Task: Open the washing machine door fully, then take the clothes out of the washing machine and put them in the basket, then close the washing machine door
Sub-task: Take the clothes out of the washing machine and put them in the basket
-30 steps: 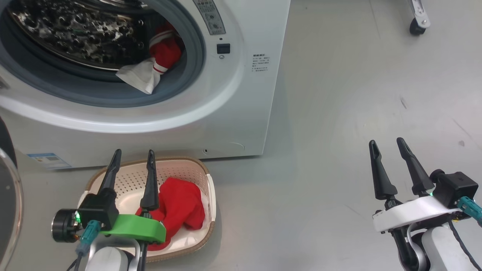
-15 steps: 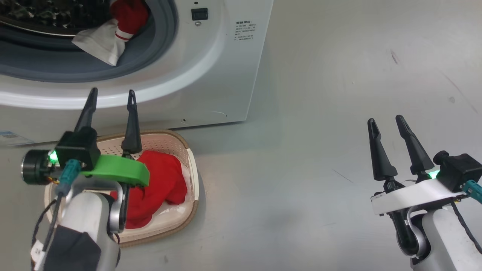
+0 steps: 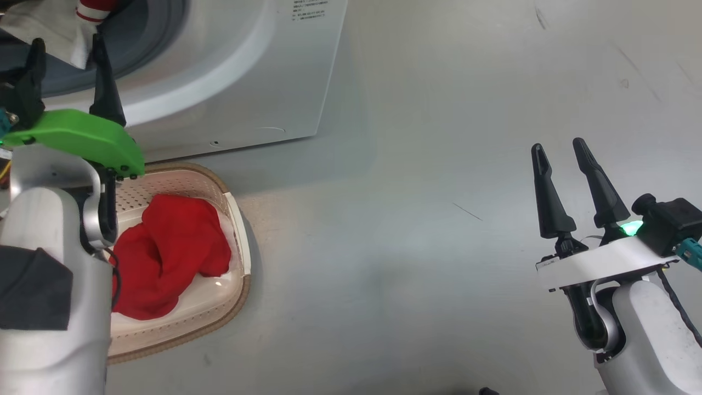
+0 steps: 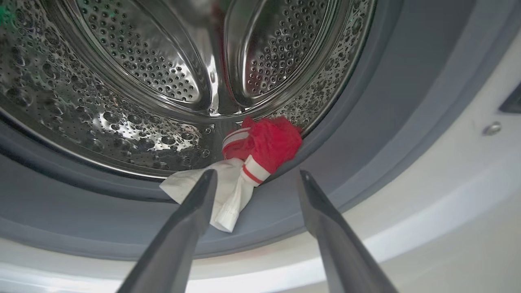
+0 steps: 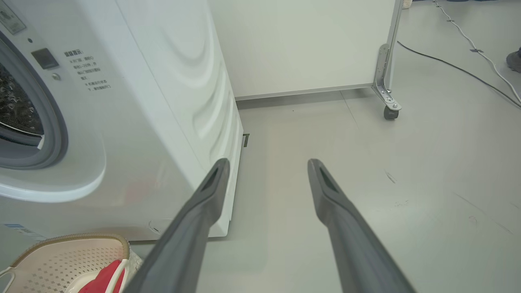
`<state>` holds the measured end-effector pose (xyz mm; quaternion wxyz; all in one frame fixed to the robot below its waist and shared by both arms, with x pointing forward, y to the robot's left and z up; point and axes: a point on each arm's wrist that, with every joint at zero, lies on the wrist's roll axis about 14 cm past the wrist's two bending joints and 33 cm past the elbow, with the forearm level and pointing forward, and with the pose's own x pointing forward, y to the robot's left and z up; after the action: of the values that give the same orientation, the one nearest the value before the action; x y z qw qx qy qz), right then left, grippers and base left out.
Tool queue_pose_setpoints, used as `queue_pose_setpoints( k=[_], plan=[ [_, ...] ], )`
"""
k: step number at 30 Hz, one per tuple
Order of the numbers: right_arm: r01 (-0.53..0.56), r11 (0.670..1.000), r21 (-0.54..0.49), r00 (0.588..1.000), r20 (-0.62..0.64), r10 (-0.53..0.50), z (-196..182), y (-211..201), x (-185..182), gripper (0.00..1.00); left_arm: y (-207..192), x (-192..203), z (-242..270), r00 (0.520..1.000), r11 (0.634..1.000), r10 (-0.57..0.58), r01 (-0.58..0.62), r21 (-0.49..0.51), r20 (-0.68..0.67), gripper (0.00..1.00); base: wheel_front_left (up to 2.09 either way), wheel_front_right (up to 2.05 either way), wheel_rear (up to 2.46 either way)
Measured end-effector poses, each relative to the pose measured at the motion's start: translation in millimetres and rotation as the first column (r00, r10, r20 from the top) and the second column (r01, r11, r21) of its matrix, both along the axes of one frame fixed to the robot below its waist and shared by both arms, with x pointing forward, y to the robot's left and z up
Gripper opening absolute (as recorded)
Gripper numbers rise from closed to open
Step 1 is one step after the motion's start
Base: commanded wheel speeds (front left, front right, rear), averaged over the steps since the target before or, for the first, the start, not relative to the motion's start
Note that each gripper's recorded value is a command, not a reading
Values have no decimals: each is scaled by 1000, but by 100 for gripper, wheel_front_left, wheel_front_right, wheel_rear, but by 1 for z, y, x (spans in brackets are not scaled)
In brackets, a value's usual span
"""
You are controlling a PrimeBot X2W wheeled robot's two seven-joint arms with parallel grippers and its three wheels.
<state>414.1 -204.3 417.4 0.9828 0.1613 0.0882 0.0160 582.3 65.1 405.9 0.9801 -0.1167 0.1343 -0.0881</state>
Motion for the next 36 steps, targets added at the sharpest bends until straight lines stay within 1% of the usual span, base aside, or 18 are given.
queue_pose_setpoints(
  k=[5,13,18,21,24,36],
  plan=[
    [18,1000,-14,1000,-26,-18,-8,-7,-2,100,-11,14,-20,997,1000,-24,24,-1,-77,100,0,0,0],
    [14,999,-29,999,-41,-15,-13,-11,0,100,-19,32,-34,989,999,-41,42,6,-141,100,0,0,0],
    [8,999,-33,999,-35,-10,-13,-10,5,100,-16,42,-41,985,999,-30,35,25,-170,100,0,0,0],
    [5,999,-35,999,-36,-7,-14,-10,7,100,-15,51,-45,981,1000,-18,21,13,-191,100,0,0,0],
    [-1,1000,-31,999,-38,-1,-16,-9,10,100,-14,56,-52,977,999,-19,24,22,-211,100,0,0,0],
    [-4,999,-37,999,-54,2,-23,-10,14,100,-24,71,-64,966,999,-31,39,23,-258,100,0,0,0]
  ],
)
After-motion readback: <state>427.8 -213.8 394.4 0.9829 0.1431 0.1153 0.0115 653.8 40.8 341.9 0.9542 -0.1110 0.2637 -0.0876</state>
